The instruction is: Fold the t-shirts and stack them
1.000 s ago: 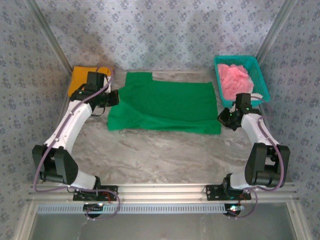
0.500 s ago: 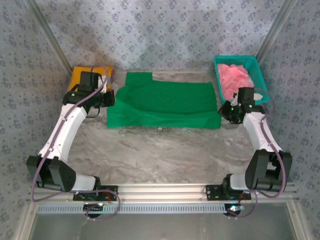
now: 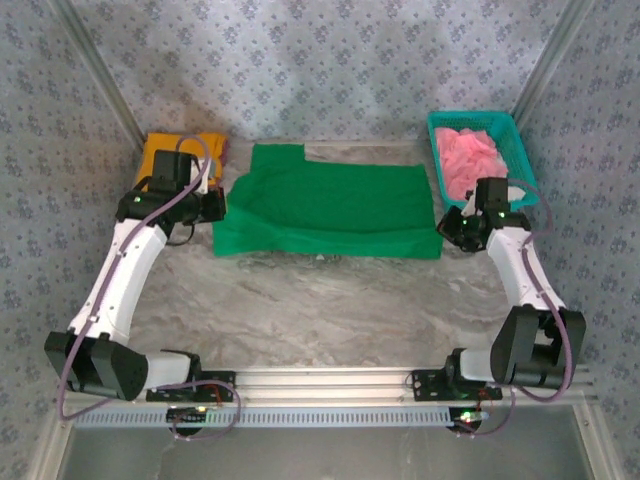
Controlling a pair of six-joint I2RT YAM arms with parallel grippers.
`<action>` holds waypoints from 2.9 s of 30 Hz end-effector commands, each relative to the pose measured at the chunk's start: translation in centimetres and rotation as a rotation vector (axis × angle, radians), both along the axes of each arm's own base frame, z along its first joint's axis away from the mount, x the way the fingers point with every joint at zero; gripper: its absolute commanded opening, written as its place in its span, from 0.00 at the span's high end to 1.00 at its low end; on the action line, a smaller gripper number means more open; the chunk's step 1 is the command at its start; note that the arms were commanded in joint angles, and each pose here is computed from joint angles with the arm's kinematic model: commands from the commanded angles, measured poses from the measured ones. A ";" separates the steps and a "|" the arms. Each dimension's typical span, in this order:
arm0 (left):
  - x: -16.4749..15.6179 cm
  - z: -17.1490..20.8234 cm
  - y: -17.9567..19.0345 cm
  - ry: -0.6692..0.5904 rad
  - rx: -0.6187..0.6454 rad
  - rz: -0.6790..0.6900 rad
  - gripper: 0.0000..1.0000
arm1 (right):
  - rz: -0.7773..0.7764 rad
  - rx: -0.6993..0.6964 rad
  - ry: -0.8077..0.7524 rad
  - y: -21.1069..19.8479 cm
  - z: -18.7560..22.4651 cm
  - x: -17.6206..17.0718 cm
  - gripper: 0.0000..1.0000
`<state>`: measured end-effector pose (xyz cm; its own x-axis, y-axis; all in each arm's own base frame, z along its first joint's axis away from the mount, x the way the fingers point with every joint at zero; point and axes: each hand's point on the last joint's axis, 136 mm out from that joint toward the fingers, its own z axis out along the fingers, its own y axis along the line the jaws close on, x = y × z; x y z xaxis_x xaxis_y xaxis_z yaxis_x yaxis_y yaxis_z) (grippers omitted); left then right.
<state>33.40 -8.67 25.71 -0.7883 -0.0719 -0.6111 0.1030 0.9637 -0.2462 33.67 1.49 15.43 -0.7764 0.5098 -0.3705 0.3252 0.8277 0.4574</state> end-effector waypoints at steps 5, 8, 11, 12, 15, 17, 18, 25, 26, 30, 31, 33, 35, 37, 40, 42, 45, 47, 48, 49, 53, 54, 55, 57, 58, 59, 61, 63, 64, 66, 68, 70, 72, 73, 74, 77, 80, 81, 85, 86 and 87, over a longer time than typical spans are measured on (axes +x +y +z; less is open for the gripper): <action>0.5 -1.4 0.1 0.005 0.018 -0.013 1.00 | 0.007 -0.017 0.031 0.0 -1.4 -0.3 1.00; 1.7 -2.6 -0.1 0.021 0.019 -0.016 1.00 | 0.000 -0.024 0.049 -0.1 -2.1 0.3 1.00; 3.0 -3.2 -0.3 0.032 0.026 -0.024 1.00 | -0.012 -0.038 0.046 -0.5 -2.6 1.3 1.00; 3.4 -3.3 -0.3 0.034 0.029 -0.027 1.00 | -0.014 -0.040 0.050 -0.6 -2.8 1.5 1.00; 4.6 -3.6 -0.4 0.035 0.042 -0.037 1.00 | -0.017 -0.043 0.054 -0.7 -3.3 2.3 1.00; 5.3 -3.9 -0.4 0.044 0.056 -0.039 1.00 | -0.018 -0.038 0.054 -0.7 -3.5 2.9 1.00; 5.6 -4.1 -0.4 0.048 0.063 -0.043 1.00 | -0.017 -0.038 0.054 -0.7 -3.5 3.1 1.00; 7.6 -5.2 0.0 0.066 0.093 -0.021 1.00 | -0.015 -0.040 0.063 -0.7 -4.1 4.9 1.00; 7.8 -5.3 0.0 0.068 0.093 -0.015 1.00 | -0.014 -0.040 0.064 -0.7 -4.1 5.1 1.00; 8.7 -6.0 -0.1 0.073 0.095 -0.009 1.00 | -0.013 -0.041 0.068 -0.4 -4.3 6.2 1.00; 8.9 -6.0 -0.1 0.075 0.096 -0.008 1.00 | -0.015 -0.045 0.070 -0.4 -4.4 6.4 1.00; 9.3 -6.3 -0.2 0.082 0.098 -0.010 1.00 | -0.021 -0.051 0.076 -0.5 -4.8 6.8 1.00; 9.8 -6.7 -0.2 0.092 0.103 -0.012 1.00 | -0.023 -0.053 0.069 -0.6 -4.6 7.8 1.00; 10.2 -7.0 -0.2 0.104 0.115 -0.012 1.00 | -0.025 -0.053 0.071 -0.6 -4.8 8.3 1.00; 11.0 -7.3 0.0 0.109 0.133 -0.009 1.00 | -0.037 -0.065 0.081 -0.9 -5.2 8.9 1.00; 11.7 -7.6 0.2 0.109 0.156 -0.004 1.00 | -0.045 -0.068 0.081 -1.0 -5.2 9.5 1.00; 13.3 -7.7 0.6 0.114 0.192 0.007 0.77 | -0.067 -0.062 0.069 -1.2 -4.9 10.5 0.87; 14.6 -7.2 0.6 0.110 0.205 0.008 0.50 | -0.070 -0.059 0.056 -1.3 -4.1 11.5 0.81; 15.2 -6.6 0.4 0.104 0.204 0.006 0.46 | -0.069 -0.052 0.052 -1.3 -3.6 11.9 0.80; 15.9 -5.7 0.3 0.094 0.203 0.007 0.43 | -0.071 -0.045 0.037 -1.3 -2.7 12.4 0.77; 16.7 0.2 -0.2 -0.015 0.185 0.031 0.39 | -0.066 -0.061 -0.050 -1.5 1.8 13.6 0.66; 16.2 1.5 -0.3 -0.041 0.178 0.039 0.39 | -0.064 -0.064 -0.079 -1.5 3.0 13.5 0.66; 15.5 2.5 -0.5 -0.066 0.171 0.047 0.39 | -0.051 -0.062 -0.102 -1.2 4.0 13.1 0.66; 13.2 2.6 -0.9 -0.094 0.144 0.050 0.39 | -0.007 -0.050 -0.151 0.2 5.4 11.5 0.66; 12.0 2.6 -1.2 -0.110 0.118 0.047 0.40 | 0.015 -0.034 -0.171 1.0 5.5 10.7 0.66; 10.5 1.6 -1.6 -0.110 0.092 0.041 0.40 | 0.047 -0.013 -0.196 2.1 5.7 9.5 0.68; 7.6 -0.3 -1.5 -0.108 0.051 0.058 0.44 | 0.096 0.002 -0.217 4.0 4.6 6.8 0.81; 4.8 -3.1 -0.9 -0.069 0.027 0.083 0.48 | 0.132 -0.021 -0.218 5.4 2.9 4.0 0.98; 3.8 -4.1 -0.5 -0.050 0.028 0.099 0.53 | 0.131 -0.033 -0.205 5.6 2.1 2.9 1.00; 2.1 -6.5 -0.2 0.015 0.028 0.105 0.60 | 0.129 -0.022 -0.161 5.9 0.2 1.3 1.00; 1.2 -8.9 -0.2 0.082 0.032 0.099 0.69 | 0.127 -0.015 -0.108 6.0 -1.8 0.6 1.00; 1.2 -11.0 -0.9 0.143 0.011 0.080 0.80 | 0.138 -0.012 -0.073 6.4 -3.3 0.6 1.00; 1.9 -12.5 -1.6 0.171 -0.007 0.065 0.87 | 0.140 -0.032 -0.028 6.5 -4.9 0.9 1.00; 2.3 -13.1 -1.7 0.178 -0.007 0.068 0.88 | 0.135 -0.039 -0.013 6.5 -5.4 1.2 1.00; 2.8 -13.5 -1.8 0.182 -0.008 0.068 0.89 | 0.127 -0.044 0.009 6.4 -6.1 1.5 1.00; 4.0 -14.9 -2.1 0.202 -0.009 0.069 0.95 | 0.116 -0.044 0.039 6.7 -7.3 2.5 1.00; 4.7 -16.9 -2.4 0.233 0.000 0.064 0.95 | 0.100 -0.055 0.062 6.6 -8.4 3.3 1.00; 5.0 -17.9 -2.3 0.251 0.006 0.066 0.96 | 0.092 -0.058 0.077 6.4 -8.9 3.5 1.00; 5.3 -21.0 -2.1 0.326 0.020 0.087 1.00 | 0.060 -0.025 0.107 6.4 -10.5 4.1 1.00; 5.2 -21.5 -2.0 0.334 0.022 0.098 1.00 | 0.050 -0.027 0.116 6.2 -10.9 4.1 1.00; 5.1 -22.0 -1.9 0.342 0.018 0.108 1.00 | 0.040 -0.028 0.124 6.1 -11.3 4.1 1.00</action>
<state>37.52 -10.52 3.60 -0.9463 -0.1230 -0.2991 -0.0613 0.9763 -0.2076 36.87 8.05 4.49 -0.8595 0.4242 -0.2850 0.3003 0.8705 0.3900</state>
